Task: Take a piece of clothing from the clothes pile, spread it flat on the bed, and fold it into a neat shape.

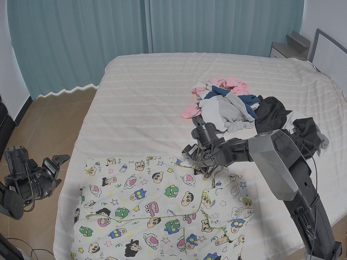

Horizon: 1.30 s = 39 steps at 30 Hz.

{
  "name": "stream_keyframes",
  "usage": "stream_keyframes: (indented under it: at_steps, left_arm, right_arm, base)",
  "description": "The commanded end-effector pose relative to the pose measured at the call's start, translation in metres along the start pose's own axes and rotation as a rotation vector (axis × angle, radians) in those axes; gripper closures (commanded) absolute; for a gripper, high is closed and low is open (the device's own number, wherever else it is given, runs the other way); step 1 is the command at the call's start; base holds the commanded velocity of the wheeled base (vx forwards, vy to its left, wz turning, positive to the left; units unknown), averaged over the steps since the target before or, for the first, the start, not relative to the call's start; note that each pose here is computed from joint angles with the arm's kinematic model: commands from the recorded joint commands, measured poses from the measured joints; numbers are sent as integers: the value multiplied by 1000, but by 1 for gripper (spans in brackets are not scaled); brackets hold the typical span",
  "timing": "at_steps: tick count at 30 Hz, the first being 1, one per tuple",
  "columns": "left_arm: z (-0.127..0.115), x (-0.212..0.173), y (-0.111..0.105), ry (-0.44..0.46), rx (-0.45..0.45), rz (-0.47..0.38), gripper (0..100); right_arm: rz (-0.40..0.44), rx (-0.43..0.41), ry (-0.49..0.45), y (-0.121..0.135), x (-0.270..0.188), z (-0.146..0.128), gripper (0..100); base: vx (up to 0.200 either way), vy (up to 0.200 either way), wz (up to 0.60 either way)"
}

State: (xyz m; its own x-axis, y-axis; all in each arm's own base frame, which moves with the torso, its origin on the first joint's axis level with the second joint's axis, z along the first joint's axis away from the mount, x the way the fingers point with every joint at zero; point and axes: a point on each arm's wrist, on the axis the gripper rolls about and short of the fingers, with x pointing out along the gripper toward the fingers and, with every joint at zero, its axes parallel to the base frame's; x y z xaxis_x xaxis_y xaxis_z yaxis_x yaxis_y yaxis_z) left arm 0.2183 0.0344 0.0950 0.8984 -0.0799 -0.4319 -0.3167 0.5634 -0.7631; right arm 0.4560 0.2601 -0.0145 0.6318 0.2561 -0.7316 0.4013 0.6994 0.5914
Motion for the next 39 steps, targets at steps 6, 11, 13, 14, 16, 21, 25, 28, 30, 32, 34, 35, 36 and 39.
stream_keyframes:
  at_steps: [6, 11, 13, 14, 16, 21, 25, 28, 30, 32, 34, 35, 36, 39]
  left_arm:
    - [0, 0, 0, 1, -2, 0, 0]
    - [-1, -1, 1, 2, -2, 1, 0]
    - [-1, -1, 0, 3, -1, 0, 0]
    - [-1, -1, 0, 3, -1, 0, 0]
    - [-1, -1, 0, 3, -1, 0, 0]
    - [-2, -1, 0, 13, -1, -7, 0]
    - [-5, -4, 2, 46, -3, -23, 0]
    - [-5, -4, 1, 47, -2, -27, 0]
    - [-5, -5, 1, 47, -2, -27, 0]
    - [-5, -5, 1, 46, -2, -28, 0]
    - [-5, -5, 1, 46, -2, -28, 0]
    - [-5, -4, 1, 47, -2, -27, 0]
    - [-5, -4, 1, 47, -2, -27, 0]
    - [-5, -5, 2, 48, -3, -25, 0]
  right_arm:
    - [-157, 26, 74, -19, 2, -8, 0]
    - [-99, 27, 41, -1, -17, 3, 0]
    - [-65, 22, 28, 9, -29, 7, 0]
    - [-49, 20, 22, 14, -35, 9, 0]
    - [-22, 18, 13, 23, -46, 12, 0]
    - [27, 6, -1, 34, -56, 11, 0]
    - [74, -13, -12, 45, -66, 9, 0]
    - [89, -26, -7, 49, -66, 2, 0]
    - [103, -34, -13, 50, -64, 1, 0]
    - [124, -35, -26, 53, -67, 2, 0]
    - [167, -40, -50, 62, -77, 5, 0]
    - [176, -40, -53, 64, -80, 6, 0]
    - [213, -55, -72, 72, -93, 10, 0]
    - [284, -73, -112, 87, -119, 20, 0]
  base:
    - [0, 0, 0]
    - [0, 0, 0]
    - [0, 0, 0]
    - [0, 0, 0]
    - [0, 0, 0]
    - [0, 0, 0]
    - [0, 0, 0]
    - [0, 0, 0]
    - [0, 0, 0]
    - [0, 0, 0]
    - [0, 0, 0]
    - [0, 0, 0]
    - [0, 0, 0]
    - [0, 0, 0]
